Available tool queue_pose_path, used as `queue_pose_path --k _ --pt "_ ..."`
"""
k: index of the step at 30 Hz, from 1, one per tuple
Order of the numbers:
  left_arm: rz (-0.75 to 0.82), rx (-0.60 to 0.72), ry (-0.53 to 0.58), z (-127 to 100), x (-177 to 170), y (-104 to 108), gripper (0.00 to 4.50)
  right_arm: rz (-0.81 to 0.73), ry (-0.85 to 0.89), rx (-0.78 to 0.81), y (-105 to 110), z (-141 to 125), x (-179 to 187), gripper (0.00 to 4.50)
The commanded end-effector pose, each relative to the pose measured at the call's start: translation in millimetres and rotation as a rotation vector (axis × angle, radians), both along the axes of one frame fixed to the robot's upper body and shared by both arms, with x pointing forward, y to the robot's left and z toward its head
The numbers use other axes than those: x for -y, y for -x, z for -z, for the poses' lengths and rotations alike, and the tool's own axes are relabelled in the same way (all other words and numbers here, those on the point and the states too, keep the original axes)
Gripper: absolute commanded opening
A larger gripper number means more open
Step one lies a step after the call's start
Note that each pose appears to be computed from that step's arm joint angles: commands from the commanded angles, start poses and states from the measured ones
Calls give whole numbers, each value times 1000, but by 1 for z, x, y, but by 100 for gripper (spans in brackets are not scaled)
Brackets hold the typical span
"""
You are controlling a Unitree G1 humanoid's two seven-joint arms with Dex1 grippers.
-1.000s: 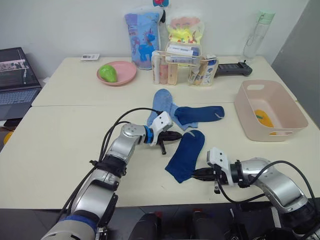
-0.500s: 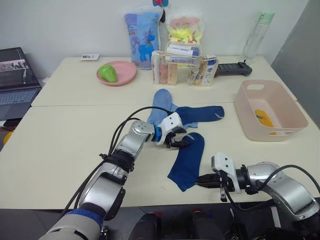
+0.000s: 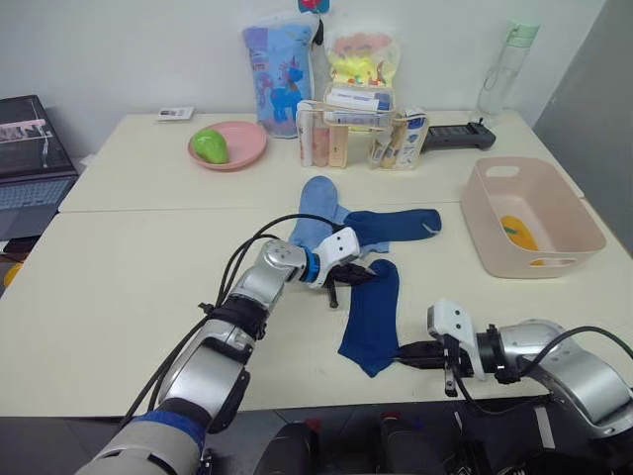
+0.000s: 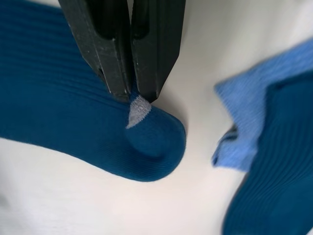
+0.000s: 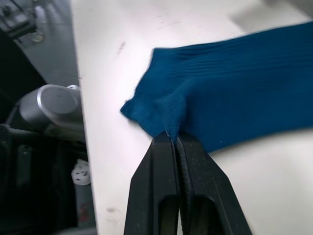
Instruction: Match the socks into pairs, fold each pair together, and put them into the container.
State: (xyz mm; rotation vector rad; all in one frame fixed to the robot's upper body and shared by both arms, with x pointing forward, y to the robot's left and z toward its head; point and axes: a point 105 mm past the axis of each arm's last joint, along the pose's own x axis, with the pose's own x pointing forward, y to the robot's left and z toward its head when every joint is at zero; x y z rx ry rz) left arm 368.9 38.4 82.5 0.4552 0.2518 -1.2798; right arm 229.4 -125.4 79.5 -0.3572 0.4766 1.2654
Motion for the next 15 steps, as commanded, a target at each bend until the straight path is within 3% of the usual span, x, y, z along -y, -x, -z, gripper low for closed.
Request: queue_pose_path --k 1,6,11,15 --pt "-131 -4 77 -8 -22 4 2 102 82 159 -28 -9 24 0" --pt "-320 -113 212 -8 -36 38 2 123 148 280 -55 -6 30 0" --pt "-463 -139 271 0 -35 55 2 128 68 275 -56 -15 23 0" --pt "-547 -131 295 -2 -45 57 128 152 63 294 -52 -27 36 135"
